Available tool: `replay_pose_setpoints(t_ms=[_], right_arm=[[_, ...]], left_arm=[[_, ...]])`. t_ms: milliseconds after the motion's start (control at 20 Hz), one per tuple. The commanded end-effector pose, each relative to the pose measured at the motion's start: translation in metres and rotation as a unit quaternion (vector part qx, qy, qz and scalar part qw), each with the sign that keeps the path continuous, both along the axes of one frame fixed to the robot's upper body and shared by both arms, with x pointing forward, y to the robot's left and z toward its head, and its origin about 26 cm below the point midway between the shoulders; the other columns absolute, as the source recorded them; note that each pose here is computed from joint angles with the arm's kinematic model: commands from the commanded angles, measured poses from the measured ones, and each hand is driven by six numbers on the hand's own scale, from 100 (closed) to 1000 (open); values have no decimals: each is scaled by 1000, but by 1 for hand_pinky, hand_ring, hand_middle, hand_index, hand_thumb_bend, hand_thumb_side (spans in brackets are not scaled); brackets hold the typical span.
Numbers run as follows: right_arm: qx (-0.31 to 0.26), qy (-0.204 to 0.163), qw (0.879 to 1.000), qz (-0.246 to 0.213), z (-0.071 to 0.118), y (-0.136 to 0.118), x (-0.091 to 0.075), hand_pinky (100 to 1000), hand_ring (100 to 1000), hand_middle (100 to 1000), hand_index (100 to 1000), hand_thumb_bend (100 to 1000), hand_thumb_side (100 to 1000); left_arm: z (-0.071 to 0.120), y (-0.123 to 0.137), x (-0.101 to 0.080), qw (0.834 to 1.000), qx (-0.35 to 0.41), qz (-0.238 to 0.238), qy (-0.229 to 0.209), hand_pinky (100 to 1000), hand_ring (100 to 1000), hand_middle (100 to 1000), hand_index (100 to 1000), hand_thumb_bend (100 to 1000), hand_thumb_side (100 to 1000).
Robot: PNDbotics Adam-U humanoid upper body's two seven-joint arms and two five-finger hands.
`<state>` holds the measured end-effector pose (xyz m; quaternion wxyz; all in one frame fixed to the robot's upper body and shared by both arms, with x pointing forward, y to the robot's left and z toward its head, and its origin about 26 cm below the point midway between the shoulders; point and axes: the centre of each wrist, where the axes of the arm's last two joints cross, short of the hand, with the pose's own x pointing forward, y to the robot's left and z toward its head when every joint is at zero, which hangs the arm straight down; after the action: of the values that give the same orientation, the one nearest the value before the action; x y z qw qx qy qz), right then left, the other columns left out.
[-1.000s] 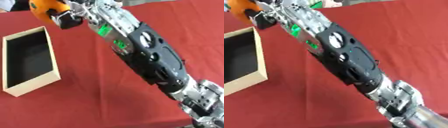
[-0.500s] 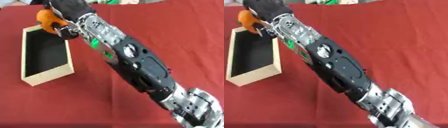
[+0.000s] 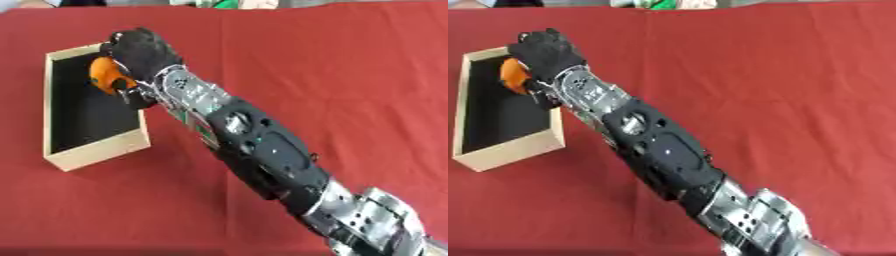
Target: Pick up objects on the table and place them in the box.
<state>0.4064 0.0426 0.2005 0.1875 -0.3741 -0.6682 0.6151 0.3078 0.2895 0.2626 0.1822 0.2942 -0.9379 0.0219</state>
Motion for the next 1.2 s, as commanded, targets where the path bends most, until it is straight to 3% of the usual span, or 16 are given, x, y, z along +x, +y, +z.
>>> replay_pose_setpoints(t_ms=[50, 150, 250, 400, 750, 950, 1200], right_arm=[[-13, -30, 999, 6, 14, 6, -4, 863, 892, 813, 885, 134, 458], [-25, -43, 999, 3, 17, 6, -4, 869, 912, 843, 900, 200, 554], [-34, -50, 998, 3, 18, 6, -5, 868, 907, 839, 898, 208, 552], [-46, -66, 997, 2, 20, 6, -5, 873, 937, 883, 905, 255, 663], [-40, -100, 994, -9, 34, 3, -7, 868, 919, 862, 896, 248, 644], [1, -118, 993, 2, 65, -10, -14, 867, 905, 850, 896, 233, 616], [50, -124, 991, 24, 121, -56, -34, 877, 898, 846, 906, 225, 558]], left_arm=[[7, 0, -4, 1000, 7, -3, -11, 617, 687, 644, 749, 556, 833], [8, 0, -4, 1000, 6, -3, -11, 616, 687, 644, 749, 555, 833], [8, -1, -4, 1000, 6, -3, -11, 616, 686, 643, 749, 554, 832], [8, -1, -4, 1000, 6, -4, -11, 615, 686, 643, 748, 554, 833], [7, 0, -4, 1000, 6, -2, -9, 614, 686, 642, 747, 551, 834], [7, 2, -5, 1000, 10, 5, -7, 614, 686, 642, 747, 551, 834], [4, 9, -6, 1000, 14, 22, -3, 613, 685, 642, 744, 553, 833]])
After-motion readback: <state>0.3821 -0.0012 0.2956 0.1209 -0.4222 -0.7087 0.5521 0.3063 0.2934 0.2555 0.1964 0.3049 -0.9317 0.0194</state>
